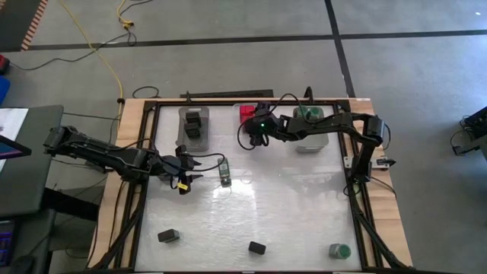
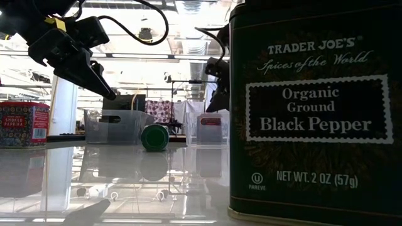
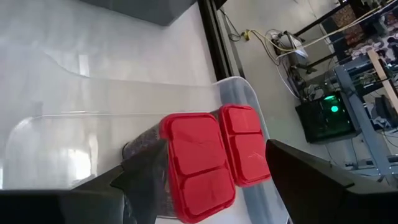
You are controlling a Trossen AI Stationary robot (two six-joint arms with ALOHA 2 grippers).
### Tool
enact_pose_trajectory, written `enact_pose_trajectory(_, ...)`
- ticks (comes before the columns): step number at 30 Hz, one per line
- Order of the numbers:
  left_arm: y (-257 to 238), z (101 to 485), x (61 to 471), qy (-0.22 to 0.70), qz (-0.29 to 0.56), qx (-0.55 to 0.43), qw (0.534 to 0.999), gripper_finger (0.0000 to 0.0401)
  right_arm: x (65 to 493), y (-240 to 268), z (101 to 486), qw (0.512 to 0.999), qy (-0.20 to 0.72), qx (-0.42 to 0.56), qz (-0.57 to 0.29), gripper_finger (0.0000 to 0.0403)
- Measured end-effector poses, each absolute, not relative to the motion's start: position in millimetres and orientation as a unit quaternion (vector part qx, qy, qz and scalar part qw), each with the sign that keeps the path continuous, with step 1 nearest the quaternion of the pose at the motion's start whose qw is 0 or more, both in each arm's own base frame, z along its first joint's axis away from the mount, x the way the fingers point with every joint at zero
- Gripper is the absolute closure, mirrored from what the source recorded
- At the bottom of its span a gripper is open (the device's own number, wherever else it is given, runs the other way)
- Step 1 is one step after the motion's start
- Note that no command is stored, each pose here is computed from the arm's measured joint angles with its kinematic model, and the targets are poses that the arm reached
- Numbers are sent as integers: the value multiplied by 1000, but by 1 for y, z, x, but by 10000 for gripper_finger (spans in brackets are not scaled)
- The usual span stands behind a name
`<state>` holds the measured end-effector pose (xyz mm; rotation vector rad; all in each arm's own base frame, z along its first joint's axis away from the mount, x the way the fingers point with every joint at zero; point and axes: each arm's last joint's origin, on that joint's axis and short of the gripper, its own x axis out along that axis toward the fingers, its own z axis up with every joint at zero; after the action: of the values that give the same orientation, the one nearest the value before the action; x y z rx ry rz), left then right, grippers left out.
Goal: Sort spices by type
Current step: Put the black seasoning can into the black bin
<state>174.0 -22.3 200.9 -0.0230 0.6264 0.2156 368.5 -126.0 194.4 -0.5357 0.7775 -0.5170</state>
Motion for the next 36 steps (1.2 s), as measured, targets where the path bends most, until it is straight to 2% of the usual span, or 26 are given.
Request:
enact_pose_trajectory(6, -22, 201, 174, 307, 106, -12, 946, 197, 372, -107, 198, 856, 370, -269, -242, 97)
enact_pose_trajectory(12, -22, 201, 174, 307, 106, -12, 946, 197, 360, -67, 233, 839, 355, -268, -314, 97)
enact_pose_trajectory(16, -22, 201, 174, 307, 106, -13, 946, 197, 334, -34, 260, 861, 351, -200, -308, 97)
enact_pose_trajectory(20, -22, 201, 174, 307, 106, -13, 946, 197, 299, -5, 273, 886, 366, -97, -267, 97)
enact_pose_trajectory(28, -22, 201, 174, 307, 106, -13, 946, 197, 231, 51, 233, 921, 319, 3, -222, 97)
enact_pose_trajectory(36, -22, 201, 174, 307, 106, -13, 946, 197, 204, 68, 210, 931, 289, 58, -215, 97)
